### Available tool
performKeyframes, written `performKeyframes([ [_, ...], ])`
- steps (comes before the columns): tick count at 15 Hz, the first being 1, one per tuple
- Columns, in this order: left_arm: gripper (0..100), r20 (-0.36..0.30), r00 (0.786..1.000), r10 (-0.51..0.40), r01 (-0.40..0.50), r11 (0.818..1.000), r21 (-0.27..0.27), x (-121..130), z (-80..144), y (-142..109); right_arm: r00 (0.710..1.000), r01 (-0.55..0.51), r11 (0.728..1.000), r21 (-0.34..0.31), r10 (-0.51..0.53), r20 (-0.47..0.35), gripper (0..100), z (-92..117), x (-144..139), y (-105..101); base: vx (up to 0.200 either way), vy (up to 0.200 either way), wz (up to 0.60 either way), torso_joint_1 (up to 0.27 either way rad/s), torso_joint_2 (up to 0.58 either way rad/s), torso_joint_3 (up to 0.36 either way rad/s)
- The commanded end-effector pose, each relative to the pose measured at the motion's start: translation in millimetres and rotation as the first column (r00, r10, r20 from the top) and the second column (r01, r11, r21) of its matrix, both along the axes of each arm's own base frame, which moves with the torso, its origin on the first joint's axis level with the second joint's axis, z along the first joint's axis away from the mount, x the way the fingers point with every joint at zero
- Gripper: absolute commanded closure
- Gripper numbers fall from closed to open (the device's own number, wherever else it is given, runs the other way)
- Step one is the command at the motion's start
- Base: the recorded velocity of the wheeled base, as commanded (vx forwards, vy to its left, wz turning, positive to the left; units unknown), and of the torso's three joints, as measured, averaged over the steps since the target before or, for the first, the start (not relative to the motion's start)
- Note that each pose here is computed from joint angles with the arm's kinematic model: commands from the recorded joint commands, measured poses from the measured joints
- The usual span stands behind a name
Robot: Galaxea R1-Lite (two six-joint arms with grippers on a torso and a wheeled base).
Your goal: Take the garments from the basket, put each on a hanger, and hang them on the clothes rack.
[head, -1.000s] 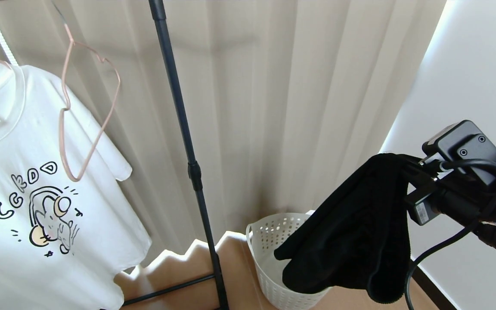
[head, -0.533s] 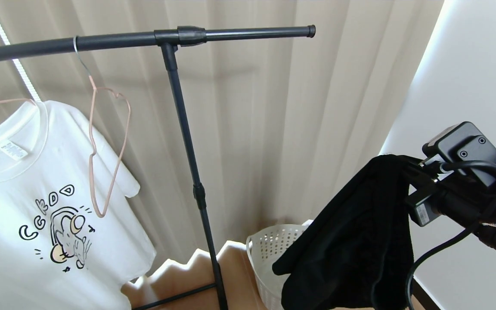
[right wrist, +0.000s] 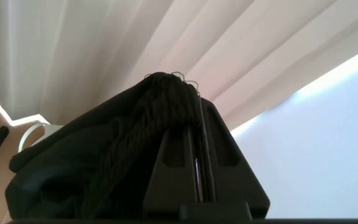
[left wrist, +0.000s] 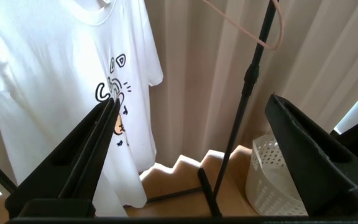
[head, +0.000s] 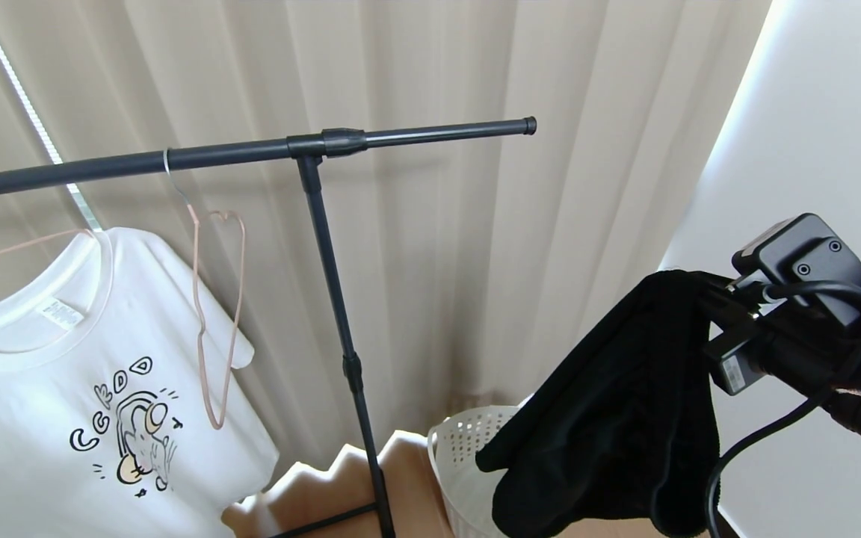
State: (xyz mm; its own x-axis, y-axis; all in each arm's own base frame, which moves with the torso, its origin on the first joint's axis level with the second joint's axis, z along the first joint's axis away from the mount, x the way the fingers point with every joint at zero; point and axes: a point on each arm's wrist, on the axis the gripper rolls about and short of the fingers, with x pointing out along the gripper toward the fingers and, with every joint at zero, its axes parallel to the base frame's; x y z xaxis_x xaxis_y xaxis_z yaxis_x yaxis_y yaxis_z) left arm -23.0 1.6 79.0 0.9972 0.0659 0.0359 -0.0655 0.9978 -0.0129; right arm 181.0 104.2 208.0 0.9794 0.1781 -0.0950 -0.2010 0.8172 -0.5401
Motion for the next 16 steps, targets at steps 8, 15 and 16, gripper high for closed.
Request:
performKeyframes([
  [8, 0, -0.001, 1.000, 0.002, -0.002, 1.000, 0.000, 0.1, 0.1, 0.0, 1.000, -0.001, 1.000, -0.005, 0.001, -0.008, 100, -1.6, 0.6, 0.5, 0.000, 0.000, 0.00, 0.191, -0.42, -0.230],
  [15, 0, 0.001, 1.000, 0.003, -0.003, 1.000, -0.003, 0.1, 0.2, 0.1, 1.000, 0.001, 1.000, -0.012, -0.001, -0.018, 100, -5.2, -1.1, -0.6, 0.000, 0.000, 0.00, 0.152, -0.34, -0.177],
  [16, 0, 0.001, 1.000, 0.003, -0.003, 1.000, -0.003, 0.1, 0.2, 0.1, 1.000, 0.001, 1.000, -0.012, -0.001, -0.018, 100, -5.2, -1.1, -0.6, 0.000, 0.000, 0.00, 0.036, -0.06, -0.032],
])
